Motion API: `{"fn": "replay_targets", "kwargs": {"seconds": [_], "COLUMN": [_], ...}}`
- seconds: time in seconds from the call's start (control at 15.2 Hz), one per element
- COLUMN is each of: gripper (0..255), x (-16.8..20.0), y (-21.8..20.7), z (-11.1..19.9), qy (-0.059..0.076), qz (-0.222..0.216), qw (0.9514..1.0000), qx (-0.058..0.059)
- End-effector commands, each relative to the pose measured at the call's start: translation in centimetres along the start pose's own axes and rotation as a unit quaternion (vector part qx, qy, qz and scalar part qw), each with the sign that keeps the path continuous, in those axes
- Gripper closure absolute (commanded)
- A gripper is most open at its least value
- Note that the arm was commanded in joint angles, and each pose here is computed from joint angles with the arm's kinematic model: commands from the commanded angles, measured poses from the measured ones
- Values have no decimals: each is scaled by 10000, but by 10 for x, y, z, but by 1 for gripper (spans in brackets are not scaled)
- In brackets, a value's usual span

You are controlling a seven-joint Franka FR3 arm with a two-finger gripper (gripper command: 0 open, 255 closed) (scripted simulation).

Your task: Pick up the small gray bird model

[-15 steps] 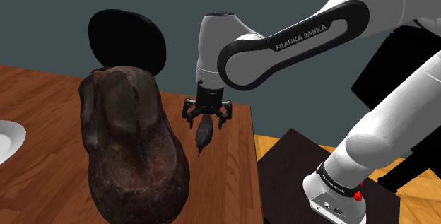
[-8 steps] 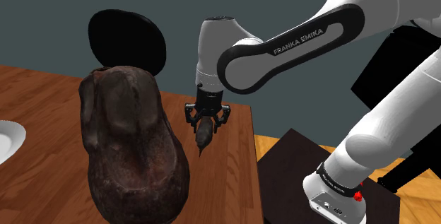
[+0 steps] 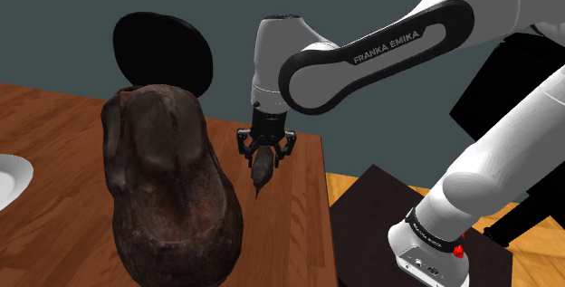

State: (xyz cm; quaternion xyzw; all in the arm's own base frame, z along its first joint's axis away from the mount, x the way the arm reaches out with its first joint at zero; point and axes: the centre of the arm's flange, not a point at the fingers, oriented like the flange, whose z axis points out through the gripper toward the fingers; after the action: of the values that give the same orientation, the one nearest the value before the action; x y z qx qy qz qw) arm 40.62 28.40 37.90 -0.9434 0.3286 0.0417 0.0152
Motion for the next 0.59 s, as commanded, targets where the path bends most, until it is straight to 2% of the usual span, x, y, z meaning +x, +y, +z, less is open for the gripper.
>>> {"fn": "replay_targets", "kwargs": {"seconds": [0.0, 0.53], "gripper": [255, 255], "x": [-1, -5], "y": [0, 0], "z": [-10, -53], "qy": [0, 0], "qz": [-1, -1], "qw": [10000, 10000], "qx": [0, 0]}}
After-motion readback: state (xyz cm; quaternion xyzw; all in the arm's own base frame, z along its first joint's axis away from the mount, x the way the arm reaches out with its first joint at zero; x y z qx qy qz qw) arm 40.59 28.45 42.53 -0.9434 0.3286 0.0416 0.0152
